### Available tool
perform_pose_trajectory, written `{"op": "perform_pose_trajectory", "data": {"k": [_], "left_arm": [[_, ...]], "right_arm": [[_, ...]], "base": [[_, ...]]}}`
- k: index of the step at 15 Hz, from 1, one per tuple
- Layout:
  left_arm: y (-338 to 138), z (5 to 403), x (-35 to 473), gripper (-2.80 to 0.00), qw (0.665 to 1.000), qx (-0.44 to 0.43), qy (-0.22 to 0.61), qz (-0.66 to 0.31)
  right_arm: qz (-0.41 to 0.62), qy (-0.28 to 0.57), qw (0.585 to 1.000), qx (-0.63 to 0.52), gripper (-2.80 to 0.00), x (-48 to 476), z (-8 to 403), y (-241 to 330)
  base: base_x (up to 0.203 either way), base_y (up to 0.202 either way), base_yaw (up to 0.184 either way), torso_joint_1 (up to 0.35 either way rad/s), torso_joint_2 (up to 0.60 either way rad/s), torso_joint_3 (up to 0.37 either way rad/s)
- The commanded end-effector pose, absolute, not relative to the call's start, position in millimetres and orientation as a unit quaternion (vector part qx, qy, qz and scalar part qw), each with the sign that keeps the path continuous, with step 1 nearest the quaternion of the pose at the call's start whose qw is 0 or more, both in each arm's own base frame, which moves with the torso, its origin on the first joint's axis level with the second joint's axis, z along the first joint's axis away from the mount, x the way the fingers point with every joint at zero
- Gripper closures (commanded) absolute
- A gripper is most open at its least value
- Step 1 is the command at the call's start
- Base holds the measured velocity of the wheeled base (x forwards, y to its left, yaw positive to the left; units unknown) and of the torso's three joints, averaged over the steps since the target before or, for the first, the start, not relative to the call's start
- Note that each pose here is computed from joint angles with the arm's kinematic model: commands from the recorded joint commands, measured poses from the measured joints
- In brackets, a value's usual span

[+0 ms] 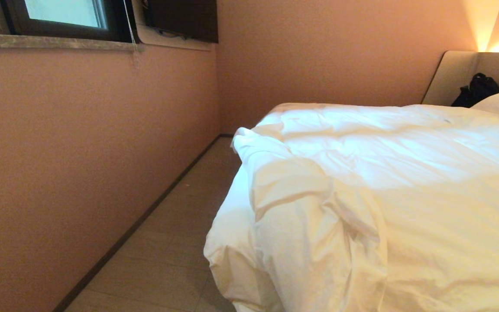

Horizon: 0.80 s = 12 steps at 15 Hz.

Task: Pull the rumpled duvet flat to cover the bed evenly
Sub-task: Flatten the corners of the folded blanket

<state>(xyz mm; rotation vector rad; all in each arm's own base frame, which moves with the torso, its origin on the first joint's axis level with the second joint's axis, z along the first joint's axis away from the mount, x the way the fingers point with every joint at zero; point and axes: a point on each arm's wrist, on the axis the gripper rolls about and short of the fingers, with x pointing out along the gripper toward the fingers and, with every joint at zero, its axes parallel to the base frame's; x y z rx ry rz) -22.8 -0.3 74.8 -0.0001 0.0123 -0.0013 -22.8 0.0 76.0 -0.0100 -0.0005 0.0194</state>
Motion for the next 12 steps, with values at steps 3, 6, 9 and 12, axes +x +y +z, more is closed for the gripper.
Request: {"op": "perform_pose_trajectory", "data": {"k": [3, 6, 9, 12], "left_arm": [[-0.3, 74.7, -22.8, 0.00, 1.000, 0.000, 0.006, -0.001], [-0.3, 74.7, -22.8, 0.00, 1.000, 0.000, 0.006, 0.000], [-0.3, 74.7, -22.8, 0.00, 1.000, 0.000, 0.006, -0.001], [-0.3, 74.7, -22.8, 0.00, 1.000, 0.000, 0.006, -0.001]], "right_arm": [[0.010, -0.002, 1.000, -0.005, 0.00, -22.9, 76.1, 0.0], [0.010, -0.002, 1.000, -0.005, 0.00, -22.9, 76.1, 0.0], [0.010, -0.002, 1.000, -0.005, 0.00, -22.9, 76.1, 0.0], [0.010, -0.002, 1.000, -0.005, 0.00, -22.9, 76.1, 0.0]], "base": [[0.000, 0.000, 0.000, 0.000, 0.00, 0.000], [0.000, 0.000, 0.000, 0.000, 0.00, 0.000], [0.000, 0.000, 0.000, 0.000, 0.00, 0.000], [0.000, 0.000, 0.000, 0.000, 0.00, 0.000]]}}
